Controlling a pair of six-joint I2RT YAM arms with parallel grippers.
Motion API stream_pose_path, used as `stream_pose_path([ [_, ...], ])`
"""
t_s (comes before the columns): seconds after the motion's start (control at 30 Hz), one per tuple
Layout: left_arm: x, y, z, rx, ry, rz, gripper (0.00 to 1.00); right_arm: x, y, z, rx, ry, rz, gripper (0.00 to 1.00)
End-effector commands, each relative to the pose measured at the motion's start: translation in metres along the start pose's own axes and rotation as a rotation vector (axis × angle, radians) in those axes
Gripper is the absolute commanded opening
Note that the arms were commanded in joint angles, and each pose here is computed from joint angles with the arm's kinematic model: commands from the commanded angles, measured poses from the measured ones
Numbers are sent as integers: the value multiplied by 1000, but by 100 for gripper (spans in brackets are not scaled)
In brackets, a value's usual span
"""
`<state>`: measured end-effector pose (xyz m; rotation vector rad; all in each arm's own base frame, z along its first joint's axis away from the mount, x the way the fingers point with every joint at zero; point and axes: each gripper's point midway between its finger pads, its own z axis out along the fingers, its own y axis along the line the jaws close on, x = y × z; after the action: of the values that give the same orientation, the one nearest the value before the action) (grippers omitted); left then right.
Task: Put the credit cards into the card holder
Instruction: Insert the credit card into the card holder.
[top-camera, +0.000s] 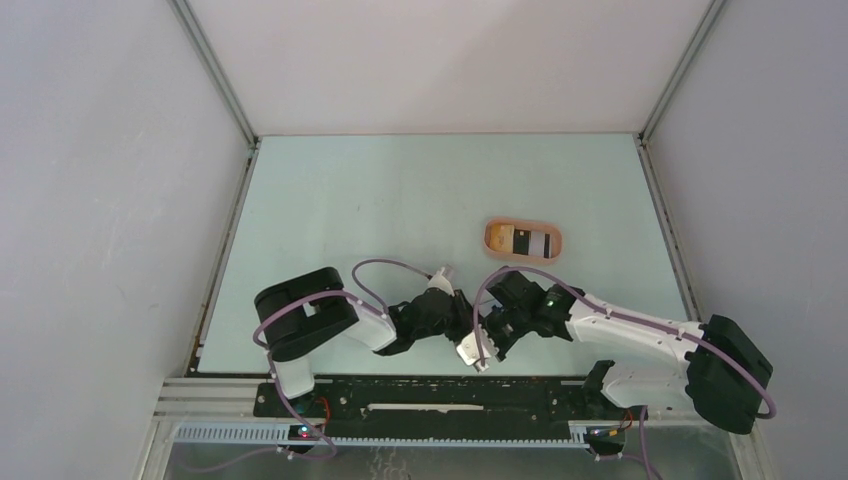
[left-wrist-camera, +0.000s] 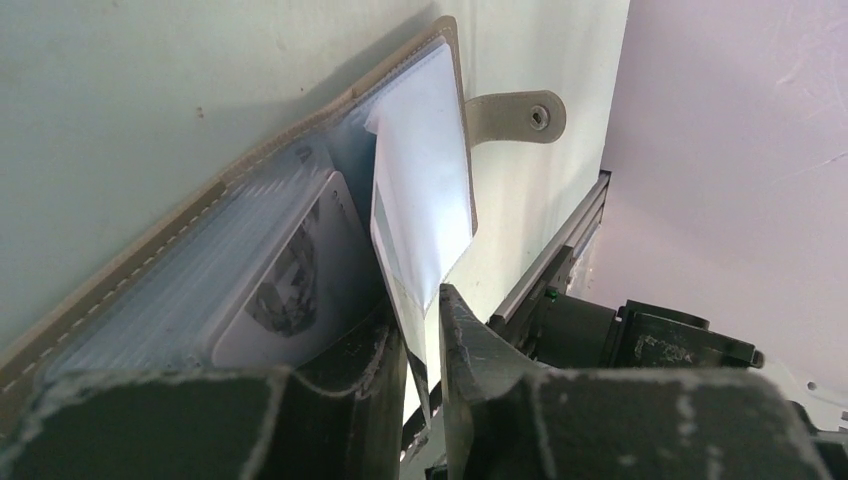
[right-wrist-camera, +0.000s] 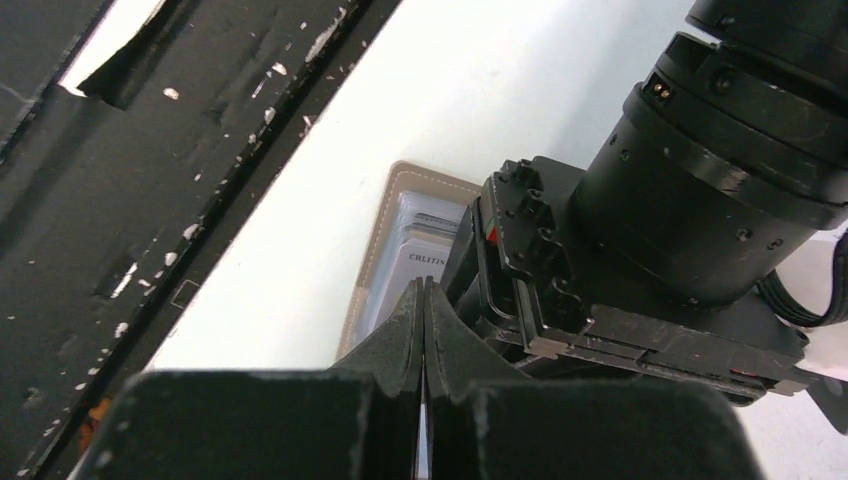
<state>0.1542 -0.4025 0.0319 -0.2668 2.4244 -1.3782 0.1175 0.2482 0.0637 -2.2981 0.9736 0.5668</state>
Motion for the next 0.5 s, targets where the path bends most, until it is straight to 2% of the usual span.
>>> stream_pose_path([
  [0.0,10,37,-3,-103,40,5,23,8,-21,5,79,50,-66,1],
  [0.23,10,38,-3,-106,43,2,23,26,-17,9,70,118,-69,1],
  [0.47,9,39,-5,-107,42,1,24,35,-8,3,57,123,-36,0],
])
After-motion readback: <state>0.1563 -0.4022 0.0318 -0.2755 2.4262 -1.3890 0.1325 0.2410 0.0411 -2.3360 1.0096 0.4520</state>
